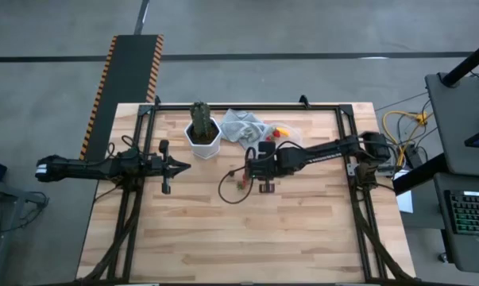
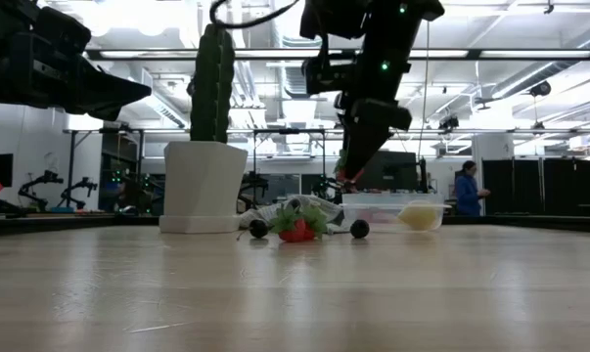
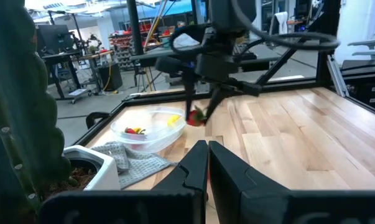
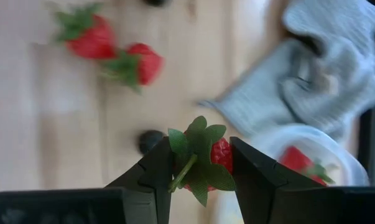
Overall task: Pick and placing Produce into tupperware
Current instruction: Put the right strawberry into the transparent bin
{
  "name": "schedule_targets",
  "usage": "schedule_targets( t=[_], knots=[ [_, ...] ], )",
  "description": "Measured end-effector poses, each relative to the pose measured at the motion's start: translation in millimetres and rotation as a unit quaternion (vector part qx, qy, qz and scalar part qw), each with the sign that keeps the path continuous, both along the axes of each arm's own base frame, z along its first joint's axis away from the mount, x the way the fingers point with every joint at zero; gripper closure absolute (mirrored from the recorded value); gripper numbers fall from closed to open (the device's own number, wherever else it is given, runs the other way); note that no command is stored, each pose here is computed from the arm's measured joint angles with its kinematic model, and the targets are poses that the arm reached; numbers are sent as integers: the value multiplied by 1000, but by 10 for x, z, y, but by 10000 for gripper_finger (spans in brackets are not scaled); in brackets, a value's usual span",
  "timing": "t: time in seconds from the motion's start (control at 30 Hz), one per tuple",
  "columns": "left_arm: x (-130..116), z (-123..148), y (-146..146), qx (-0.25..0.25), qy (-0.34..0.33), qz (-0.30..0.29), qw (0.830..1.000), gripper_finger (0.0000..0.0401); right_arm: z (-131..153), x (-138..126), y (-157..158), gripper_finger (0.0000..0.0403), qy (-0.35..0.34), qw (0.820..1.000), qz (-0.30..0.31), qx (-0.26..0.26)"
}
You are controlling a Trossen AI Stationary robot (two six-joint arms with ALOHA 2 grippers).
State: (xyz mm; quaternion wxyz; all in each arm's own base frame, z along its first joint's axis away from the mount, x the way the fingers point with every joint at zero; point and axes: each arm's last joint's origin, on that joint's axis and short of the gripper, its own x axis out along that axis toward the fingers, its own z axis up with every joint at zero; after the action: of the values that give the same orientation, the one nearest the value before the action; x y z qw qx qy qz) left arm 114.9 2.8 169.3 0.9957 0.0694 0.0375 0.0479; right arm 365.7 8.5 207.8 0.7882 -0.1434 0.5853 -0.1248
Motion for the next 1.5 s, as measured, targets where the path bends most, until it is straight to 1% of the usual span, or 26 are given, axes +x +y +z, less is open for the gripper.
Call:
schedule_targets(
  t=[0.13,0.23,0.43,0.6,0.77,0.93,0.97,1.03,1.1,1.17,1.37,1.5],
  knots=[
    [0,0,0,0,0,0,1000,401,17,-44,-103,283,10,999,-39,-35],
    [0,0,0,0,0,0,1000,401,81,-81,-202,283,4,996,-68,-50],
    [0,0,0,0,0,0,1000,401,239,-183,-479,283,-12,992,-117,-56],
    [0,0,0,0,0,0,1000,401,323,-277,-738,283,-14,988,-143,-57],
    [0,0,0,0,0,0,1000,401,348,-360,-1009,283,-16,985,-171,-33],
    [0,0,0,0,0,0,1000,401,327,-442,-1237,283,-10,979,-201,-31],
    [0,0,0,0,0,0,1000,401,320,-458,-1274,283,-10,979,-204,-23],
    [0,0,0,0,0,0,1000,401,296,-482,-1339,283,-14,979,-205,11],
    [0,0,0,0,0,0,1000,401,263,-498,-1382,283,-20,978,-202,45],
    [0,0,0,0,0,0,1000,401,225,-502,-1408,283,-28,978,-195,64],
    [0,0,0,-1,0,0,1000,401,133,-526,-1444,283,-34,978,-191,76],
    [0,0,0,0,0,0,1000,401,52,-552,-1431,283,-30,977,-187,93]
  ],
)
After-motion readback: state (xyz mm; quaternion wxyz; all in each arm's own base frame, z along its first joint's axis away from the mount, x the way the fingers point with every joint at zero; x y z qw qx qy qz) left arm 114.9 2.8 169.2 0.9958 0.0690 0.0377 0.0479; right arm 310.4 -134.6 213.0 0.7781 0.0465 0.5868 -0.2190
